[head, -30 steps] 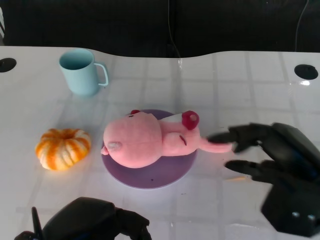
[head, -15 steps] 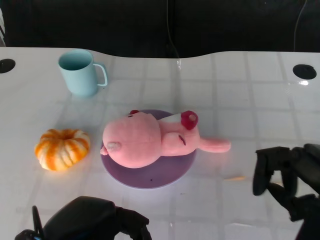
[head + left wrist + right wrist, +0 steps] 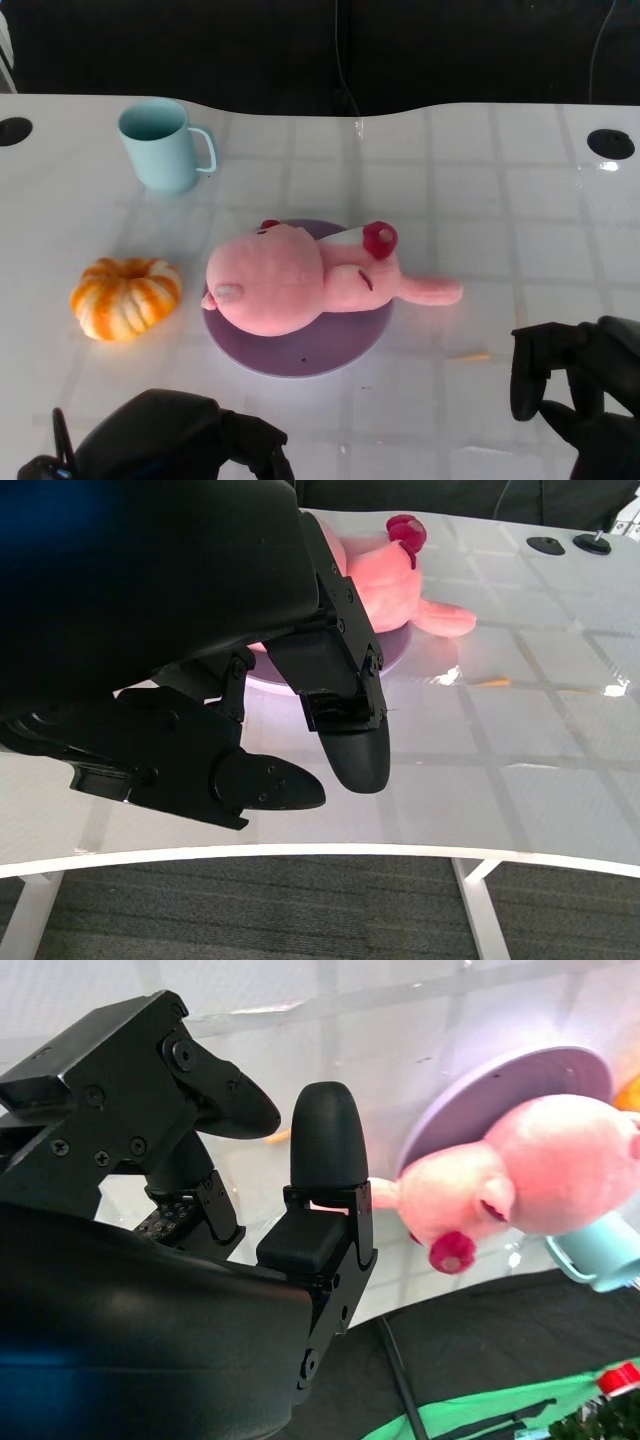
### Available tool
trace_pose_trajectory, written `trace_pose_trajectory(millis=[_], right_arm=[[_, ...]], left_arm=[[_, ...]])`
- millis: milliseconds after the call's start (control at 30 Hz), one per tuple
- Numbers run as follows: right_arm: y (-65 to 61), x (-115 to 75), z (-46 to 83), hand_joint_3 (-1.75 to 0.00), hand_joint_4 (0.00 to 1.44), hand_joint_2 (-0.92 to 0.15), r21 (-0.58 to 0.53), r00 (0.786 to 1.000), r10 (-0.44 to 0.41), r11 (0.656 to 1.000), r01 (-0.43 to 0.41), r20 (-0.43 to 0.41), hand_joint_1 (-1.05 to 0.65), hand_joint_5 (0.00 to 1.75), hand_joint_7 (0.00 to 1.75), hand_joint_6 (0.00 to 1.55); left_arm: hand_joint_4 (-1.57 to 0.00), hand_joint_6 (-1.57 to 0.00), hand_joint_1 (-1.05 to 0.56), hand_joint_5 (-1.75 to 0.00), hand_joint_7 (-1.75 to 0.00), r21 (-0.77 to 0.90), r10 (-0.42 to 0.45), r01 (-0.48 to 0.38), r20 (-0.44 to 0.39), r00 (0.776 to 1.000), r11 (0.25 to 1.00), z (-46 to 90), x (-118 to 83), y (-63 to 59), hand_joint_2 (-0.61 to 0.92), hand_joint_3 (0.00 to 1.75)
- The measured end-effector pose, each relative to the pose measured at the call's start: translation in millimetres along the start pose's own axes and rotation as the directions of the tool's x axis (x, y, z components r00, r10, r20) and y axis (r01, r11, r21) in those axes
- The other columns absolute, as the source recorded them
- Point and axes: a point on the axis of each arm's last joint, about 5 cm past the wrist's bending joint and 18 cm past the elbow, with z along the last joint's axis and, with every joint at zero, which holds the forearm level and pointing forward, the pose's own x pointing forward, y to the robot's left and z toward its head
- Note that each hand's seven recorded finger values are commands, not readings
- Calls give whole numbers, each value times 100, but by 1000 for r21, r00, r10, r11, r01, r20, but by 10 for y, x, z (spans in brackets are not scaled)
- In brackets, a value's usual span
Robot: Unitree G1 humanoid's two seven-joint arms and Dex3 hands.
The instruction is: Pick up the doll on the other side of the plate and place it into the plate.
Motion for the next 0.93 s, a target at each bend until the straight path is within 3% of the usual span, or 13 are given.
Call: trace_pose_trajectory(millis=[267,400,933], right_arm=[[56,21,-43,-110,84,-46,-20,999,45,999,-45,18,-4,165,128,84],[45,40,-55,-111,84,-45,-28,998,63,998,-62,19,-3,164,126,84],[2,63,-42,-103,83,-50,-64,994,104,993,-101,41,-6,161,123,84]], left_arm=[[-70,-89,-19,-137,-58,-3,-1,1,-3,1000,1000,0,-7,-8,92,23],[-70,-87,-19,-123,-57,-6,5,-5,-8,1000,1000,-14,-13,3,92,24],[-69,-85,-21,-136,-63,-36,58,-58,3,998,998,-42,-12,-8,92,28]])
